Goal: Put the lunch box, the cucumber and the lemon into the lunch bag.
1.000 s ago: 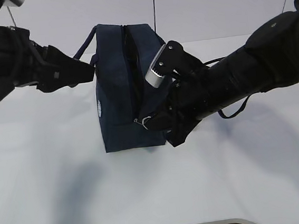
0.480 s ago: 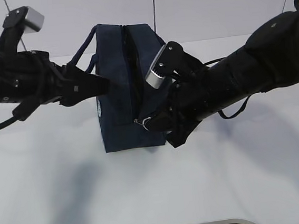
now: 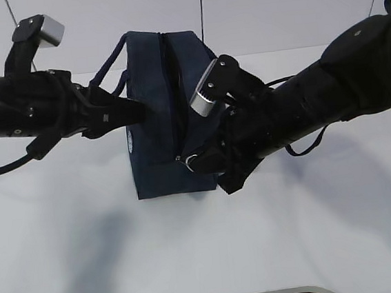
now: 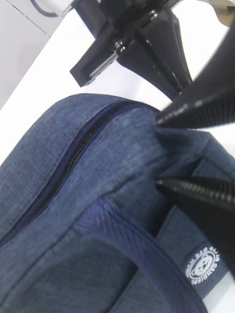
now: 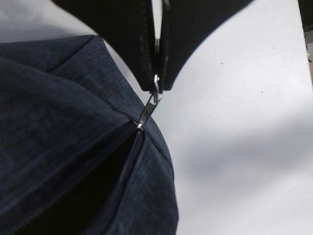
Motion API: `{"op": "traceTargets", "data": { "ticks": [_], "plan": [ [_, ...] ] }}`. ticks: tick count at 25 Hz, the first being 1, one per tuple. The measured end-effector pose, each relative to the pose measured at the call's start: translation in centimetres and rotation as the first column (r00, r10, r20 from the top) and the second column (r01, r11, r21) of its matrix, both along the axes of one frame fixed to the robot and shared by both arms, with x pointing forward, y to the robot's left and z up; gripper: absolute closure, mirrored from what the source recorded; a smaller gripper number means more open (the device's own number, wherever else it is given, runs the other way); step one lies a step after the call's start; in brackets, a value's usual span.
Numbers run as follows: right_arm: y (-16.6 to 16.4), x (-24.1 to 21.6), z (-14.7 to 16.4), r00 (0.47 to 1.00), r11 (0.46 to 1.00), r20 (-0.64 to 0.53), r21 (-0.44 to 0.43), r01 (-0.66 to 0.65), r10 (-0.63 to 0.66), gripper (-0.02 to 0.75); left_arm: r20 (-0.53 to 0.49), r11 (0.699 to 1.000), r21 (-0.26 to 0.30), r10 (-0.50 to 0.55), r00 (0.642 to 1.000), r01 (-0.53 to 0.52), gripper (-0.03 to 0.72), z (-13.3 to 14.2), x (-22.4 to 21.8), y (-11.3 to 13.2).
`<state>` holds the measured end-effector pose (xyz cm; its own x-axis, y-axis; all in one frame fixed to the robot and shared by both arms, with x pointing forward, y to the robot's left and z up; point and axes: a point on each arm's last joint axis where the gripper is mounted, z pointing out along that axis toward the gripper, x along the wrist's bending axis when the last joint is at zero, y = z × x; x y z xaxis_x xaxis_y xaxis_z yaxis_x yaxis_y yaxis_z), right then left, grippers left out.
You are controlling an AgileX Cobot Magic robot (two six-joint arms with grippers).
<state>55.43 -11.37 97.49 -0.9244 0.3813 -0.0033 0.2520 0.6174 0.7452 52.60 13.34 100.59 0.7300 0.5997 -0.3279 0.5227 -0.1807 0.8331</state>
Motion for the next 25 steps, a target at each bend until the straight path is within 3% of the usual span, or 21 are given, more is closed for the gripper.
{"op": "traceTargets", "data": {
  "ticks": [9,16,25],
  "plan": [
    [0.0,0.0,0.0,1.0,1.0,-0.002,0.001,-0.002,0.002,0.733,-0.012,1.0,-0.01,-0.015,1.0,0.014,0.693,-0.3,0.0,-0.2],
    [0.0,0.0,0.0,0.999,1.0,-0.03,-0.007,0.018,-0.018,0.733,-0.013,1.0,-0.012,-0.017,1.0,0.017,0.698,-0.3,0.0,-0.2],
    [0.2,0.9,1.7,0.966,0.983,-0.187,0.023,0.184,-0.176,0.733,-0.013,1.0,-0.015,-0.018,1.0,0.018,0.699,-0.2,0.0,-0.2]
  ]
}}
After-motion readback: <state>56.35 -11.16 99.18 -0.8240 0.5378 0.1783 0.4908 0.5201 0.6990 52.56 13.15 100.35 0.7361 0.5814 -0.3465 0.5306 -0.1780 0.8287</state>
